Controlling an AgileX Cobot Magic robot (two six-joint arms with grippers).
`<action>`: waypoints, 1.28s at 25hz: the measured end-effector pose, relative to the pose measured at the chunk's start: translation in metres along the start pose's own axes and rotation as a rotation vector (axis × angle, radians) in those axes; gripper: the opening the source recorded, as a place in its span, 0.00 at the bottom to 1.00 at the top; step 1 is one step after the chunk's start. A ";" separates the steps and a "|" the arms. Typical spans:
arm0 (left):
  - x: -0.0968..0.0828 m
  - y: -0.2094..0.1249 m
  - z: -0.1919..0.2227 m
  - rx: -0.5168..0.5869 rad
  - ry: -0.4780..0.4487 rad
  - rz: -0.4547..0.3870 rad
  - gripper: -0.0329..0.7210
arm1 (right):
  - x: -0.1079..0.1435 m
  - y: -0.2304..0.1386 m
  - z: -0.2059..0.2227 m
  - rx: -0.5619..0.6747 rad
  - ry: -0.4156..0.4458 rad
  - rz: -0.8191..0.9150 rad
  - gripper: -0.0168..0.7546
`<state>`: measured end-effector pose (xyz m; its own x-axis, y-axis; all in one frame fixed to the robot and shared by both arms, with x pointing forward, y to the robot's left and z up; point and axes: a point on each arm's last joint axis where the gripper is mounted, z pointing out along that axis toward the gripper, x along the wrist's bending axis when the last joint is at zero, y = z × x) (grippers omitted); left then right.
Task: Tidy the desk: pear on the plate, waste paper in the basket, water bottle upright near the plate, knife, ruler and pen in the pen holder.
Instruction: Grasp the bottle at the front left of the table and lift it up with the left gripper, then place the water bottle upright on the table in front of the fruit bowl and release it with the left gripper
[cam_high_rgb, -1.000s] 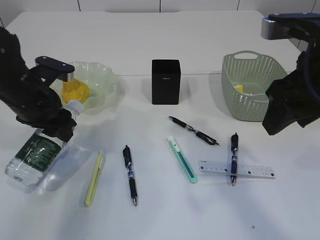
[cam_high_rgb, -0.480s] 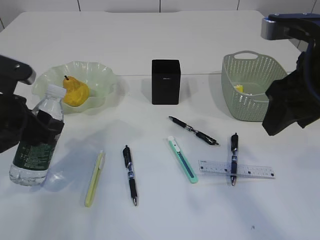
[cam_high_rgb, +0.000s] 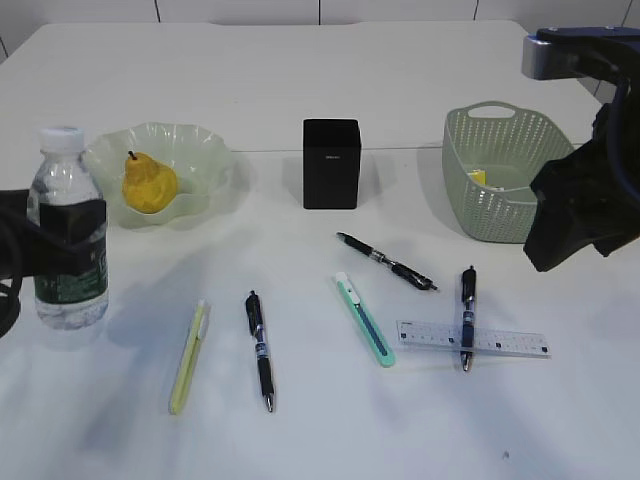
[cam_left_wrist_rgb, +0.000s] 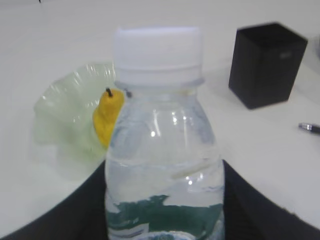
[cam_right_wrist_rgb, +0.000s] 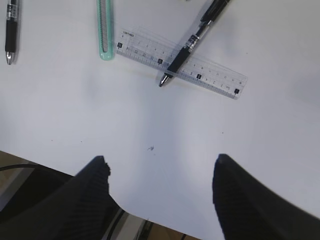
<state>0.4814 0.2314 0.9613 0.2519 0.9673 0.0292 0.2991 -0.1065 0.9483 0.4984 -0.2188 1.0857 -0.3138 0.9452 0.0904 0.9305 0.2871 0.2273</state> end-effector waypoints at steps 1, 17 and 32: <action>0.000 0.004 0.000 -0.049 0.004 -0.021 0.55 | 0.000 0.000 0.000 0.000 0.000 0.000 0.65; -0.009 0.011 0.012 -0.318 -0.096 -0.018 0.55 | 0.000 0.000 0.000 0.002 0.000 0.003 0.65; -0.022 -0.018 0.072 -0.195 -0.222 -0.021 0.55 | 0.000 0.000 0.000 0.002 0.000 0.003 0.65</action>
<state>0.5370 0.1957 0.9210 0.4493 0.8924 -0.0410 0.1291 -0.0195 0.9914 0.4982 -0.2188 1.0857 -0.3106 0.9461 0.0913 0.9320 0.2842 0.2251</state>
